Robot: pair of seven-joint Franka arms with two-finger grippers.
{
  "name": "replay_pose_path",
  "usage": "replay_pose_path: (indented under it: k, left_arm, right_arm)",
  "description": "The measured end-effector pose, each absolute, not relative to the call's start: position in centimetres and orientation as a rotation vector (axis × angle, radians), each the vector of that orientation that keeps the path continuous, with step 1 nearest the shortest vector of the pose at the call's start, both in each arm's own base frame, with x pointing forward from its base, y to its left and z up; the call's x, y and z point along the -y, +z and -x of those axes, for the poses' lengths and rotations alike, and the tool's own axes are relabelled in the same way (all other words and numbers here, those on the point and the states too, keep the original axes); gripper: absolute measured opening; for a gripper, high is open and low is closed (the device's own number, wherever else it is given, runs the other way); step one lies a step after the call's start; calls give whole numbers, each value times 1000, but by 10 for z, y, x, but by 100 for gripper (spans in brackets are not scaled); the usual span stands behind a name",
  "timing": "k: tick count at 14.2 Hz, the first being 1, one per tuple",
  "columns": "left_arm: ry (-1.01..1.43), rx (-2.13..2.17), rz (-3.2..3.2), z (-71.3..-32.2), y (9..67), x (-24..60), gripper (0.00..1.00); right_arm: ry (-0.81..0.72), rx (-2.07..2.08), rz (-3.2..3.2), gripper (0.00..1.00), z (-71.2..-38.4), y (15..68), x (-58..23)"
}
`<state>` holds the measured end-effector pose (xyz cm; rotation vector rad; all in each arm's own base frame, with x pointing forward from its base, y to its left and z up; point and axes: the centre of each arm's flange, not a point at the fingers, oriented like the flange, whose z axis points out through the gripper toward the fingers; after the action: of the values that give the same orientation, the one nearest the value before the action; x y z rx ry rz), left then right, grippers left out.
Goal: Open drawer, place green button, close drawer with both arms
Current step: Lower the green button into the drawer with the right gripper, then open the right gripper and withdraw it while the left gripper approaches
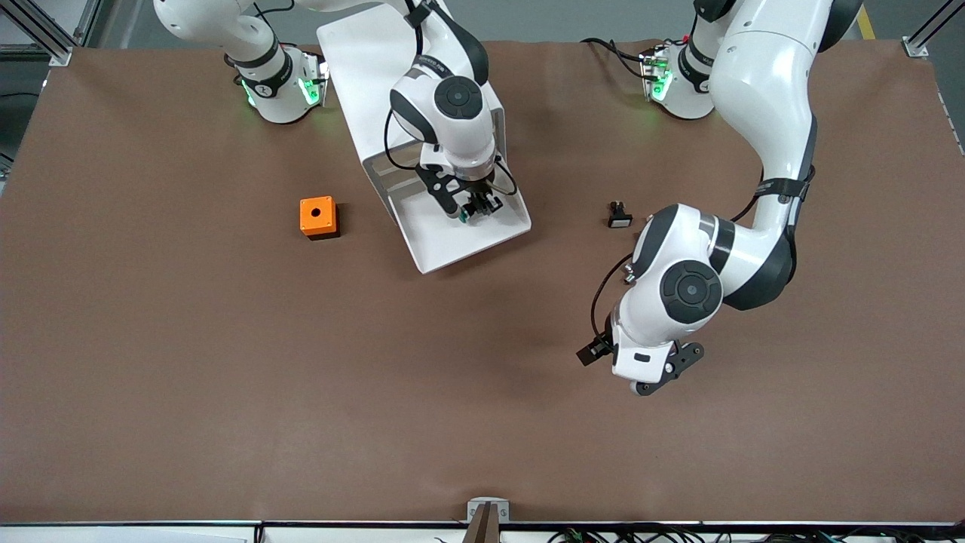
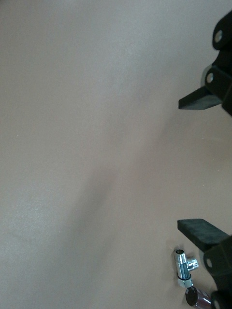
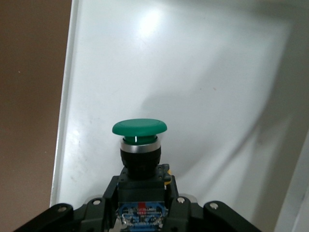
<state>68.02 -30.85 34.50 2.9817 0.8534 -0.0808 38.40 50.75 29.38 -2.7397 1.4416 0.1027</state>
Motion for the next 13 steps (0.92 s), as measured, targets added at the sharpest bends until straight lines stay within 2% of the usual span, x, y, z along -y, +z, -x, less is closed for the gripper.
replay_pose_path:
  k: [9, 11, 13]
  left_arm:
    - [-82, -853, -2982, -680, 345, 309, 100]
    - [-82, -853, -2982, -680, 344, 309, 100]
    - [-83, -853, -2983, -680, 344, 309, 100]
  right_arm:
    - [104, -1502, 2709, 41, -388, 284, -516]
    - [104, -1501, 2710, 45, -388, 283, -517]
    - [103, -1493, 2711, 62, -387, 285, -520]
